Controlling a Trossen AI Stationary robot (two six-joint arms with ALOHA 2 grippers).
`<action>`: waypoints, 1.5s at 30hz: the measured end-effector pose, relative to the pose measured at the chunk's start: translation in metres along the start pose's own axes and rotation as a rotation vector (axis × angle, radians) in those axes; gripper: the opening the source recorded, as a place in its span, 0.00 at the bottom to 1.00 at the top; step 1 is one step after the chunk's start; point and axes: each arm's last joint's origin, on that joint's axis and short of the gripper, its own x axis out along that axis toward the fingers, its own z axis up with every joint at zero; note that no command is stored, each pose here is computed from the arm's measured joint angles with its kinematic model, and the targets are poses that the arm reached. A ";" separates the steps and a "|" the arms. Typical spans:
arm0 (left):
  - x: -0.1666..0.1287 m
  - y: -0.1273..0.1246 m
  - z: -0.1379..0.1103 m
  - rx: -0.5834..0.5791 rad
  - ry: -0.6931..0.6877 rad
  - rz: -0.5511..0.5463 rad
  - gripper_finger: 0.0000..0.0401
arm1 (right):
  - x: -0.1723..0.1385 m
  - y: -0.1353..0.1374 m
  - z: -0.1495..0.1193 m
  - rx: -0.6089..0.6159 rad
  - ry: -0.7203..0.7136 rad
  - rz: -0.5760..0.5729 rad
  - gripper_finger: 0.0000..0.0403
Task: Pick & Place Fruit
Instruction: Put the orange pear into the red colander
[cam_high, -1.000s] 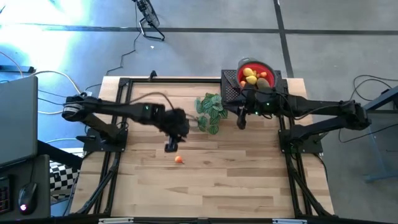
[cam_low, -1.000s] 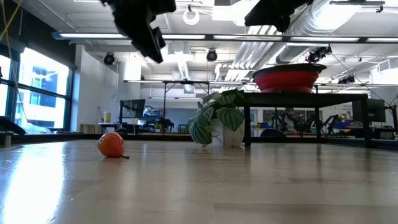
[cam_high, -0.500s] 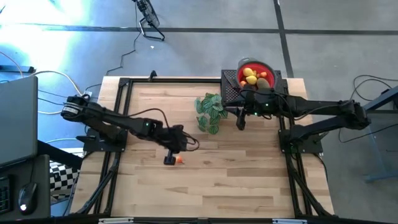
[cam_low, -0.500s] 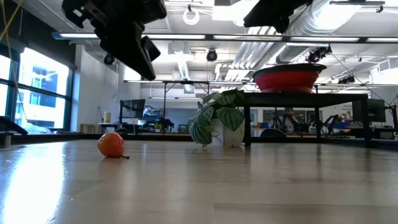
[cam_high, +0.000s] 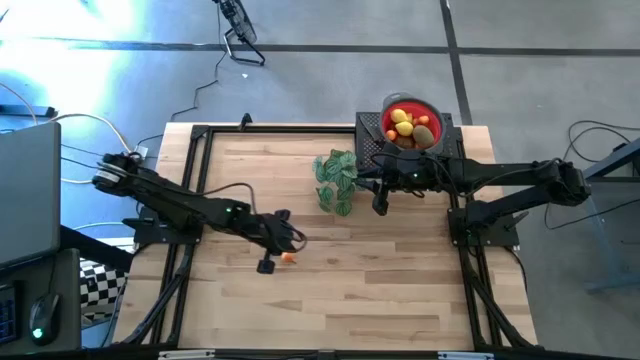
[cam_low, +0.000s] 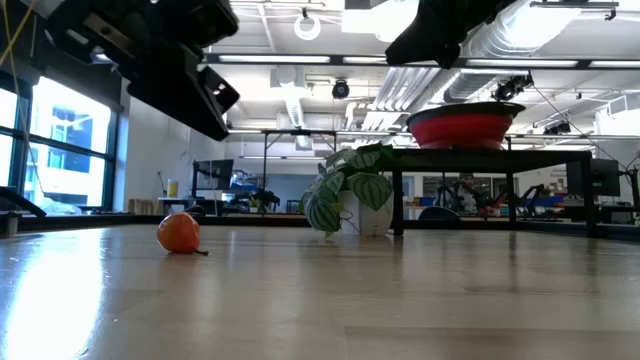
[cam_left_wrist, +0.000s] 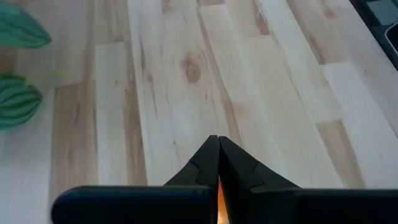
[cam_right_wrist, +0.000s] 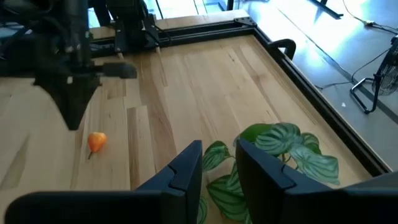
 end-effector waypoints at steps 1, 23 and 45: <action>-0.003 0.001 -0.003 -0.001 -0.013 0.001 0.00 | 0.001 0.000 0.000 0.000 -0.001 -0.003 0.23; -0.011 0.005 -0.041 -0.054 -0.036 0.097 0.09 | 0.007 0.002 0.010 -0.018 -0.112 0.011 0.23; -0.010 0.005 -0.043 -0.094 -0.019 0.094 0.69 | 0.007 0.001 0.010 -0.012 -0.108 0.011 0.23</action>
